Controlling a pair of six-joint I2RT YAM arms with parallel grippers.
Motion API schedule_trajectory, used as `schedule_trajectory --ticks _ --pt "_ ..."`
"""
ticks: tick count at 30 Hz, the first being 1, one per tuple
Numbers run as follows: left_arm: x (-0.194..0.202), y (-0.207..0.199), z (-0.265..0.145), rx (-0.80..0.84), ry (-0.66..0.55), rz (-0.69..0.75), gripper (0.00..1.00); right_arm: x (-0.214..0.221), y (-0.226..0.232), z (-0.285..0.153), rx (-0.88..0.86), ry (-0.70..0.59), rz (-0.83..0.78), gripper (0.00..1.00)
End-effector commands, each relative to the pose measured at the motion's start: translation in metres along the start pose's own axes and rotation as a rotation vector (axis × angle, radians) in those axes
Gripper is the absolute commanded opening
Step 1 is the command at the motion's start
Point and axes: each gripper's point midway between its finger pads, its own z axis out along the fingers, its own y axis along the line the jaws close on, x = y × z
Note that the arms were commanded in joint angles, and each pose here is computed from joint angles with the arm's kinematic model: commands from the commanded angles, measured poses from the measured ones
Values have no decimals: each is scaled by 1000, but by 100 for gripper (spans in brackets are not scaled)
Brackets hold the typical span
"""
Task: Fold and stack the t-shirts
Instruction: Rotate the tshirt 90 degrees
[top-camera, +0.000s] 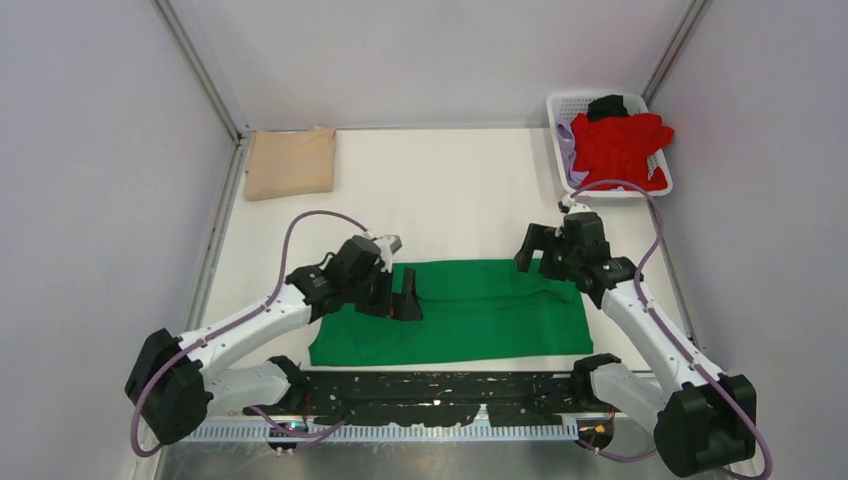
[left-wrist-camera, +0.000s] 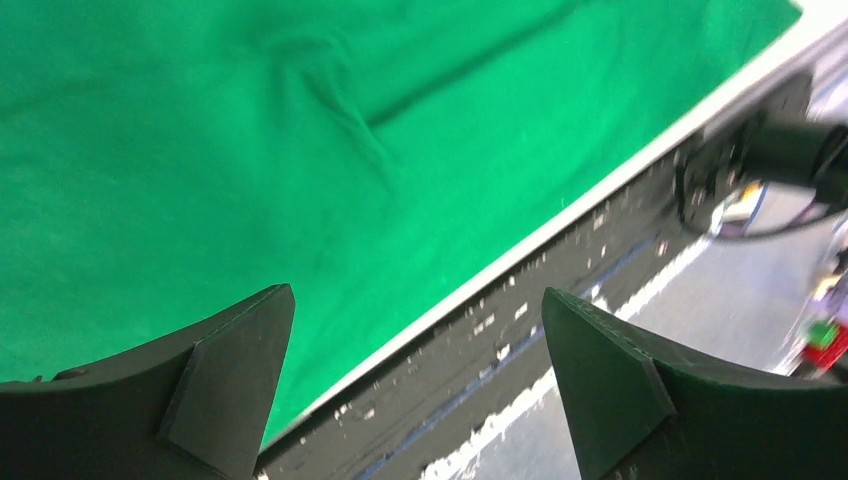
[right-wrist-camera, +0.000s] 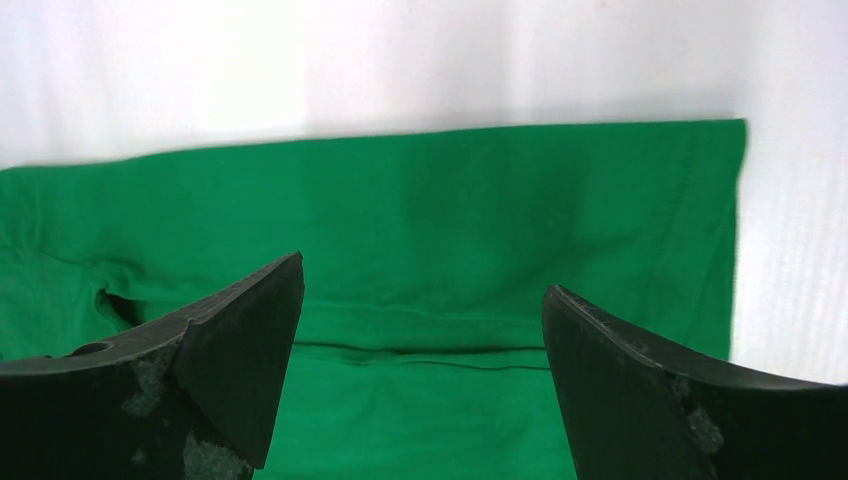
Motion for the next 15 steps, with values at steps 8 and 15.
schedule_trajectory --ticks 8,15 --pt "-26 60 50 -70 44 -353 99 49 -8 37 31 214 61 96" --pt "-78 100 72 -118 29 -501 99 72 -11 41 28 304 55 95"
